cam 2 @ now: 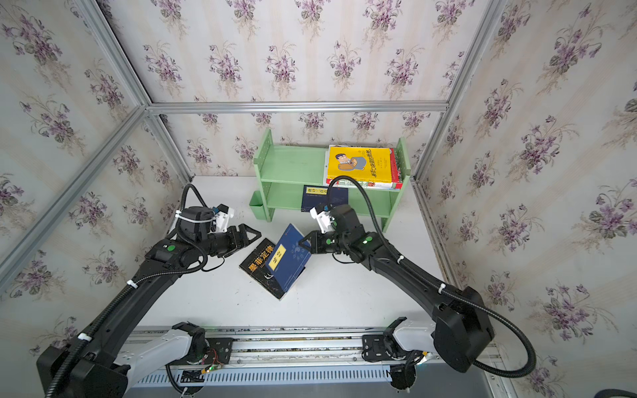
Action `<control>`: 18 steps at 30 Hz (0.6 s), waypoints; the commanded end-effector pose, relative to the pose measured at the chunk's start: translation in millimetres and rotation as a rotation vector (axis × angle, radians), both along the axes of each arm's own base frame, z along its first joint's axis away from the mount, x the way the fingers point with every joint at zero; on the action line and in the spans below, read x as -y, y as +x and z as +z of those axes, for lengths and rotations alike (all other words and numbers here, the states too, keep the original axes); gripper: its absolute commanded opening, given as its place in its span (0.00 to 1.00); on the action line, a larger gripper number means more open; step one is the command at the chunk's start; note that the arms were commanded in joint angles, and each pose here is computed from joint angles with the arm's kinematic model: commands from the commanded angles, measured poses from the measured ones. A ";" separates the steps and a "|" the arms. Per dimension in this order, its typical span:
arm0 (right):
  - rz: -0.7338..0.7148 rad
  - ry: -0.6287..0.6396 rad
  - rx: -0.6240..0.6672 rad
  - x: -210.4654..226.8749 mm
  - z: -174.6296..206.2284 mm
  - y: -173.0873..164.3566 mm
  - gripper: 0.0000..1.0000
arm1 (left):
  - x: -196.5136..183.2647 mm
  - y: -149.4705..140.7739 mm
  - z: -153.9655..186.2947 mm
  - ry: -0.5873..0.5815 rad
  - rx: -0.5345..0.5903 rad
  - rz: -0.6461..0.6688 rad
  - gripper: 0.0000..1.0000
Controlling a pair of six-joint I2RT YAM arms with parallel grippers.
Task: Stacking books/files
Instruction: Pick up the book from the bottom-center of the table, then place the book at the bookshelf.
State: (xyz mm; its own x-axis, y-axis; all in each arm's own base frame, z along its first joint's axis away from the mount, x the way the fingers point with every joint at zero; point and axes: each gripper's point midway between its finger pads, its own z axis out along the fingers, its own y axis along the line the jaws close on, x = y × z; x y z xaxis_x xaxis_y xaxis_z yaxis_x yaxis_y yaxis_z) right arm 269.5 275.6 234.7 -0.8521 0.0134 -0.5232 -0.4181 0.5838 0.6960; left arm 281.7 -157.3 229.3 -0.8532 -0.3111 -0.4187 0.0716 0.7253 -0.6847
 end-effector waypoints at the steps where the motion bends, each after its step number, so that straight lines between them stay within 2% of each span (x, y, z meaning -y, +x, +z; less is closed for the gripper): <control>1: -0.047 -0.010 0.052 23.9 24.2 13.7 0.00 | 15.4 6.7 26.2 -0.048 0.096 -0.105 0.89; 8: -0.044 0.120 0.129 37.7 85.5 29.0 0.00 | 39.1 24.8 68.4 -0.089 0.226 -0.267 0.92; 13: -0.070 0.199 0.176 46.9 120.9 37.5 0.00 | 48.1 45.6 56.9 -0.082 0.197 -0.305 0.92; 18: -0.176 0.261 0.221 57.6 140.2 50.1 0.00 | 57.8 52.7 55.3 -0.128 0.182 -0.330 0.91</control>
State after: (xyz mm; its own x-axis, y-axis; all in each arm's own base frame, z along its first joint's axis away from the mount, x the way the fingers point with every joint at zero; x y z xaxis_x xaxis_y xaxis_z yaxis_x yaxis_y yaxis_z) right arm 312.7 219.0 344.6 -0.7529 0.2273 -0.6176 -0.4429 0.5192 0.7310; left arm 334.0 -205.7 273.0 -0.8499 -0.1131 -0.5146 0.3505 0.6079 -0.7125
